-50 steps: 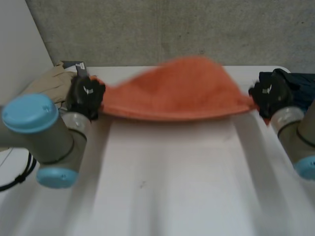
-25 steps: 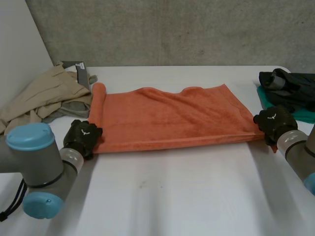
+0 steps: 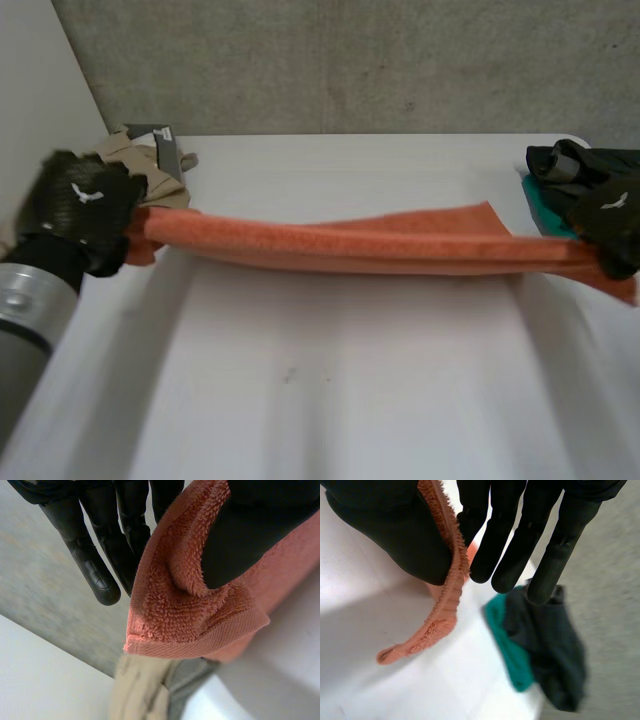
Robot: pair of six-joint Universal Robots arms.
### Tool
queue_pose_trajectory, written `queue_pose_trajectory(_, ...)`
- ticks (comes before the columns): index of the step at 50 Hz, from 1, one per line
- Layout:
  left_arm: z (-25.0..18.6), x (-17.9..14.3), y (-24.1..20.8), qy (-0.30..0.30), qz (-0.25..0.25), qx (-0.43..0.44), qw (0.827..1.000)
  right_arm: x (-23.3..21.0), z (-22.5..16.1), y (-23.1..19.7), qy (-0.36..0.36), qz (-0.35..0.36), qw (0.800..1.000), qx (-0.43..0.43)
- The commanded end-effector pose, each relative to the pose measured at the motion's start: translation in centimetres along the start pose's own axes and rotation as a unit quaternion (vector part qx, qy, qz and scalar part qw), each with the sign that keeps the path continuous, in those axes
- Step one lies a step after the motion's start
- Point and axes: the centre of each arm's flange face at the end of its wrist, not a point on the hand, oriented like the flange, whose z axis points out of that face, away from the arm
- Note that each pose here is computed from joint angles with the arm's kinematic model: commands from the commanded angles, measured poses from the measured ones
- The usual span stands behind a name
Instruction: Fold the laundry.
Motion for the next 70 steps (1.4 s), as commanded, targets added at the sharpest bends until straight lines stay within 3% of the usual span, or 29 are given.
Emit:
queue_pose_trajectory(1, -2.3, -1.6, -3.3, 0.038, -0.004, 0.004, 0.999, 2.8, -5.9, -3.5, 0.022, -0.071, 0.997, 0.014)
queue_pose_trajectory(5, -1.1, -0.2, -1.8, 0.088, -0.01, -0.041, 0.995, 2.3, -5.4, -3.0, 0.001, -0.078, 0.997, -0.001)
queue_pose_trajectory(11, 2.2, 2.6, 2.3, 0.14, -0.016, -0.119, 0.983, -1.7, 0.0, -0.3, -0.093, -0.085, 0.991, -0.055)
queue_pose_trajectory(14, 5.0, 4.2, 4.7, 0.162, -0.016, -0.153, 0.975, -2.3, 2.0, 0.1, -0.093, -0.089, 0.989, -0.069)
queue_pose_trajectory(19, 10.3, 4.2, 6.0, 0.129, -0.003, -0.16, 0.979, -1.2, 7.1, -0.8, -0.006, -0.108, 0.993, -0.046)
queue_pose_trajectory(24, 16.1, 0.9, 1.1, 0.042, 0.05, -0.064, 0.996, 2.8, 10.6, -4.3, 0.13, -0.108, 0.985, 0.046)
queue_pose_trajectory(26, 17.3, -0.6, -1.4, 0.009, 0.06, -0.017, 0.998, 4.6, 11.1, -6.1, 0.182, -0.106, 0.974, 0.087)
queue_pose_trajectory(29, 19.2, -4.2, -7.1, -0.078, 0.069, 0.095, 0.99, 8.0, 10.6, -10.2, 0.284, -0.095, 0.937, 0.18)
queue_pose_trajectory(30, 19.4, -5.1, -8.4, -0.101, 0.067, 0.123, 0.985, 8.6, 10.4, -11.2, 0.306, -0.09, 0.926, 0.201)
queue_pose_trajectory(31, 19.6, -6.7, -10.6, -0.142, 0.065, 0.171, 0.973, 9.9, 9.7, -12.7, 0.347, -0.083, 0.903, 0.24)
queue_pose_trajectory(34, 19.6, -8.2, -12.6, -0.184, 0.064, 0.222, 0.955, 11.7, 7.5, -15.4, 0.403, -0.071, 0.862, 0.3)
queue_pose_trajectory(37, 19.7, -8.6, -13.5, -0.204, 0.058, 0.255, 0.943, 12.0, 7.0, -15.9, 0.41, -0.068, 0.855, 0.31)
queue_pose_trajectory(41, 20.1, -7.4, -11.6, -0.182, 0.055, 0.229, 0.954, 11.1, 7.3, -15.4, 0.391, -0.068, 0.868, 0.297)
queue_pose_trajectory(45, 20.4, -5.1, -7.9, -0.142, 0.055, 0.179, 0.972, 9.1, 8.3, -13.9, 0.348, -0.071, 0.895, 0.269)
queue_pose_trajectory(51, 19.6, -0.5, -1.5, -0.068, 0.053, 0.091, 0.992, 4.3, 11.1, -9.4, 0.259, -0.057, 0.942, 0.208)
queue_pose_trajectory(57, 17.8, 4.2, 4.2, 0.006, 0.05, 0.016, 0.999, -2.2, 13.1, -3.6, 0.144, -0.031, 0.98, 0.134)
queue_pose_trajectory(62, 15.3, 7.9, 8.5, 0.06, 0.05, -0.04, 0.996, -5.2, 12.9, -0.4, 0.084, -0.017, 0.993, 0.079)
queue_pose_trajectory(67, 12.9, 9.3, 10.4, 0.093, 0.052, -0.077, 0.991, -6.9, 11.7, 1.5, 0.042, -0.005, 0.998, 0.042)
queue_pose_trajectory(70, 11.9, 8.6, 10.1, 0.092, 0.05, -0.082, 0.991, -7.6, 10.8, 2.3, 0.027, -0.002, 0.999, 0.029)
